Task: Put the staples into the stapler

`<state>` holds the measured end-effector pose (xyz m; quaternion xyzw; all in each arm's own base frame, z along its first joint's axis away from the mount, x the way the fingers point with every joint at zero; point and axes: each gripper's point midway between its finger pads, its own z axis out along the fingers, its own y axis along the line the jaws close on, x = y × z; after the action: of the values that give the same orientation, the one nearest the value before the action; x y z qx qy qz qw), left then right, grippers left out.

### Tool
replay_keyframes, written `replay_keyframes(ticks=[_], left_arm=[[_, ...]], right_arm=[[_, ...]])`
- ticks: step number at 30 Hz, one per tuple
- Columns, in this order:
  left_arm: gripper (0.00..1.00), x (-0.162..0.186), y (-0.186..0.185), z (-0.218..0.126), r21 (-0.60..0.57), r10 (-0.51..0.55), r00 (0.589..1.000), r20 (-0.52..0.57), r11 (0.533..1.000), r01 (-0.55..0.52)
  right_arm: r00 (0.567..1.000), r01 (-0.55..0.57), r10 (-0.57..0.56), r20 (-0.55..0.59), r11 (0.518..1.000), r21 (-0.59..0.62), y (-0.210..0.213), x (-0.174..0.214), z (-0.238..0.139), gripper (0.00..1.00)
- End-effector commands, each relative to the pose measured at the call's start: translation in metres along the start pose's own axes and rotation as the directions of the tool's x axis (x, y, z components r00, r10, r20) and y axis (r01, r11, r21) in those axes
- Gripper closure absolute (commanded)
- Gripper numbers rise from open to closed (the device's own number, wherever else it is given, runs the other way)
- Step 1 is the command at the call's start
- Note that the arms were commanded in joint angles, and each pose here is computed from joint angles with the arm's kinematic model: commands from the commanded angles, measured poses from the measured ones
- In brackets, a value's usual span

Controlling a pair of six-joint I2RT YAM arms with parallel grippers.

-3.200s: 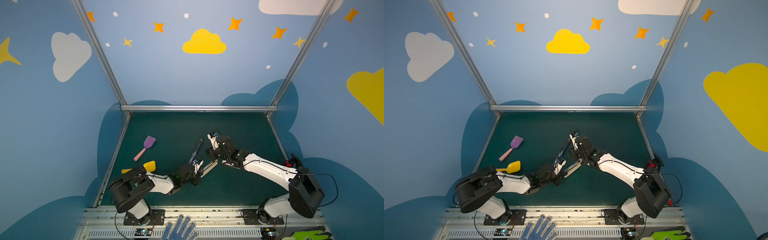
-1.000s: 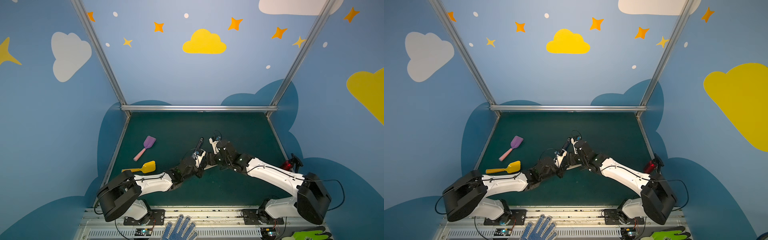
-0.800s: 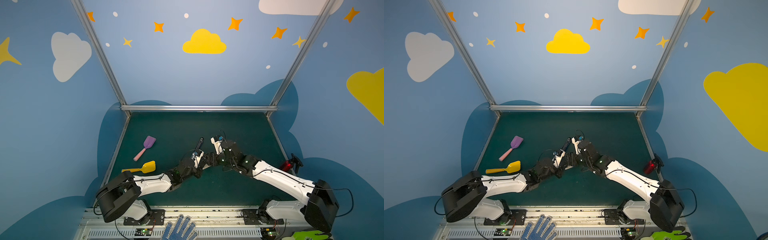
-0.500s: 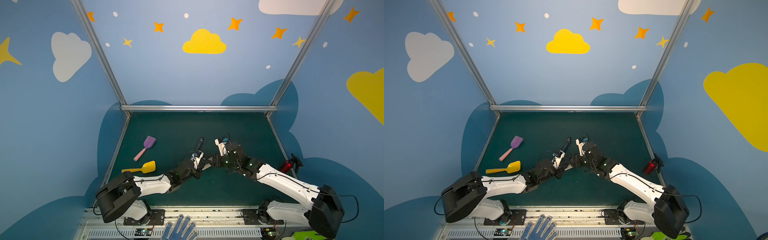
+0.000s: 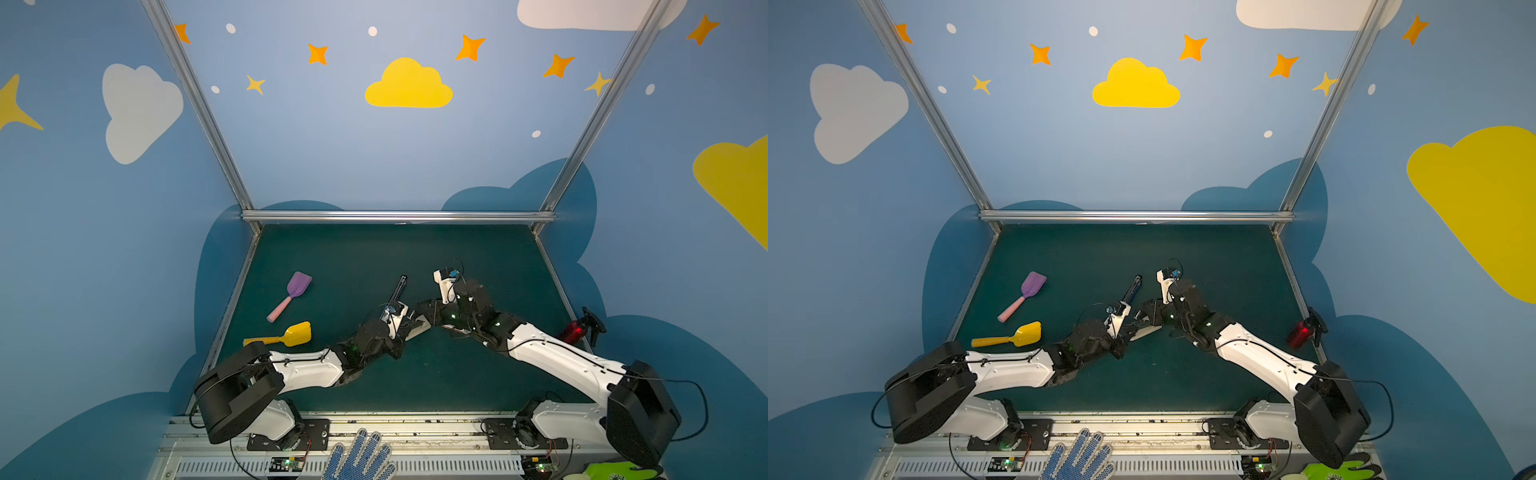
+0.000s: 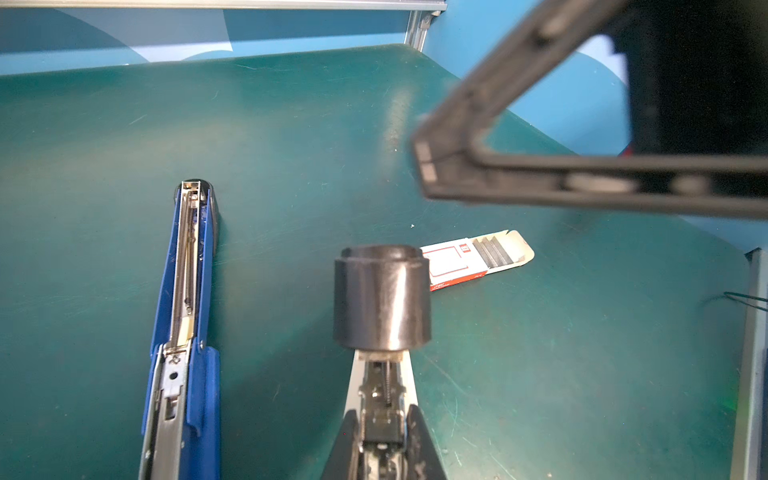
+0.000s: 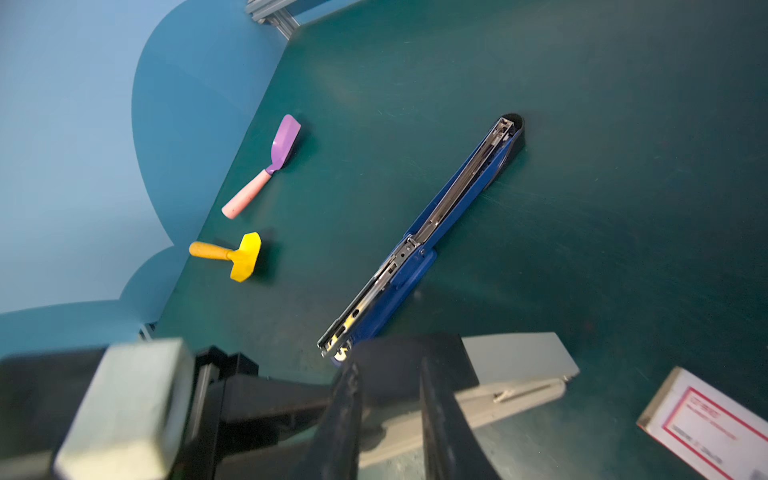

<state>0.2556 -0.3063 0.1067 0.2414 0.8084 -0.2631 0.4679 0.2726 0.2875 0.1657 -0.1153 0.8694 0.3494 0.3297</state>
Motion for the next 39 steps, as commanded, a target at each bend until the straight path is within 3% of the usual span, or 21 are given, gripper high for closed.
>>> replay_keyframes(ticks=[1, 6, 12, 17, 21, 27, 35, 39], left_arm=[[0.96, -0.006, -0.001, 0.004, -0.006, 0.009, 1.0, 0.026, 1.0, -0.009], [0.95, 0.003, 0.007, 0.012, -0.054, 0.025, 1.0, 0.009, 0.998, -0.024], [0.96, 0.024, 0.016, 0.029, -0.098, 0.035, 0.999, -0.025, 0.995, -0.037], [0.93, 0.046, 0.015, 0.038, -0.092, 0.045, 0.996, -0.072, 0.994, -0.052], [0.86, 0.061, 0.016, 0.039, -0.098, 0.052, 0.992, -0.115, 0.993, -0.063], [0.6, 0.061, 0.004, 0.031, -0.071, 0.068, 0.988, -0.141, 0.994, -0.079], [0.53, 0.038, -0.002, 0.013, -0.081, 0.085, 0.981, -0.175, 0.992, -0.1], [0.49, 0.025, -0.001, 0.009, -0.112, 0.073, 0.966, -0.247, 0.988, -0.103]], right_arm=[[0.999, 0.011, -0.015, -0.049, 0.997, -0.082, 0.017, 0.0, 0.009, 0.77], [0.983, -0.01, -0.009, -0.185, 0.995, -0.097, 0.018, 0.021, 0.021, 0.78], [0.988, -0.021, 0.017, -0.151, 0.999, -0.03, -0.004, 0.021, 0.007, 0.67], [0.994, -0.044, 0.046, -0.104, 0.999, 0.025, -0.028, 0.014, -0.014, 0.66], [0.995, -0.065, 0.07, -0.071, 0.996, 0.064, -0.045, 0.012, -0.028, 0.65], [0.996, -0.077, 0.081, -0.033, 0.991, 0.113, -0.062, 0.011, -0.039, 0.64], [0.995, -0.096, 0.097, -0.006, 0.989, 0.113, -0.067, 0.008, -0.047, 0.63], [0.993, -0.11, 0.113, -0.015, 0.986, 0.127, -0.074, 0.017, -0.048, 0.63]])
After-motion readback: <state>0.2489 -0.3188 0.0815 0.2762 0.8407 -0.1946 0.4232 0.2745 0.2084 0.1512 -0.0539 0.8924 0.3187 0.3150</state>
